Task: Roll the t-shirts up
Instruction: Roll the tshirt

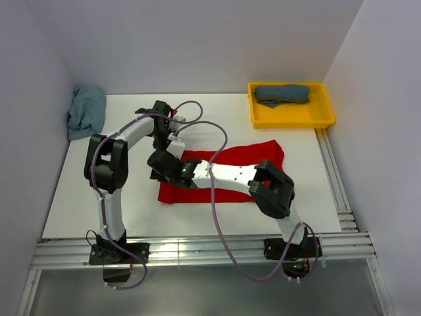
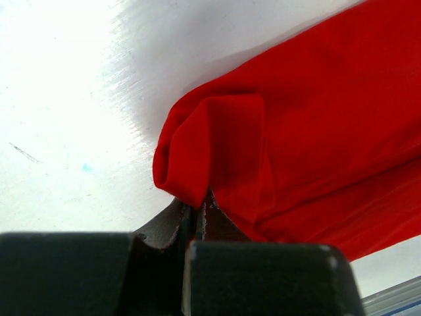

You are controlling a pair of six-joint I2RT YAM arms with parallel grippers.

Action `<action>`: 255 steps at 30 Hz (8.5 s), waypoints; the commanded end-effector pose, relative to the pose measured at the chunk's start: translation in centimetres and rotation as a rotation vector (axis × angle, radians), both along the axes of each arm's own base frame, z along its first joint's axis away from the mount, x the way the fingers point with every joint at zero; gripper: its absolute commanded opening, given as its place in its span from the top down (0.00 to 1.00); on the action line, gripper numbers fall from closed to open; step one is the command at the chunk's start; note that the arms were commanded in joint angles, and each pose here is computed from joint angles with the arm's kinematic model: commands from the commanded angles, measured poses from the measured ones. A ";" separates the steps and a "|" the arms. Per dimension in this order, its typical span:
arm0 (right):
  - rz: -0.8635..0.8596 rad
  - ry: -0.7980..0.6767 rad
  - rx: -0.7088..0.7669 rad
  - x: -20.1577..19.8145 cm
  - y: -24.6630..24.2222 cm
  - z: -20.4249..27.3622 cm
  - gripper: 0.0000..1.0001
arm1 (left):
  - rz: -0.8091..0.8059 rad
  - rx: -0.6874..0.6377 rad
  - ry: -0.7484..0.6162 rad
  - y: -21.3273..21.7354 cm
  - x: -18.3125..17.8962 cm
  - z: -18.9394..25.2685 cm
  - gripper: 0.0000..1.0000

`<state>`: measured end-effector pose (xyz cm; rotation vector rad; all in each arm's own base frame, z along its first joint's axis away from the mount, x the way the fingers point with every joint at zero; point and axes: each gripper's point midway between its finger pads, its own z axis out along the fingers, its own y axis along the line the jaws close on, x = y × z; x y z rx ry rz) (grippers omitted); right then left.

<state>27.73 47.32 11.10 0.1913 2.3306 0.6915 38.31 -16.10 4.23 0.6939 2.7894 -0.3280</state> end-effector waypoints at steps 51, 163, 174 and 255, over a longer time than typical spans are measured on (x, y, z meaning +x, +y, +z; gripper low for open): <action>-0.005 0.054 -0.487 -2.5 -0.7 -7.3 0.40 | 0.003 0.032 -0.013 -1.1 1.0 0.4 1.00; -0.108 0.055 -0.069 -3.3 -7.4 -1.6 0.53 | 0.090 -0.239 0.131 -1.9 -0.3 -2.1 1.00; -0.041 0.102 -0.082 -5.4 -5.7 -3.1 0.46 | 0.087 -0.231 0.131 -2.2 -0.2 -2.0 1.00; -0.085 -0.269 -0.540 3.1 -3.8 -4.1 0.46 | 0.079 -0.168 0.130 -2.1 0.1 -1.8 1.00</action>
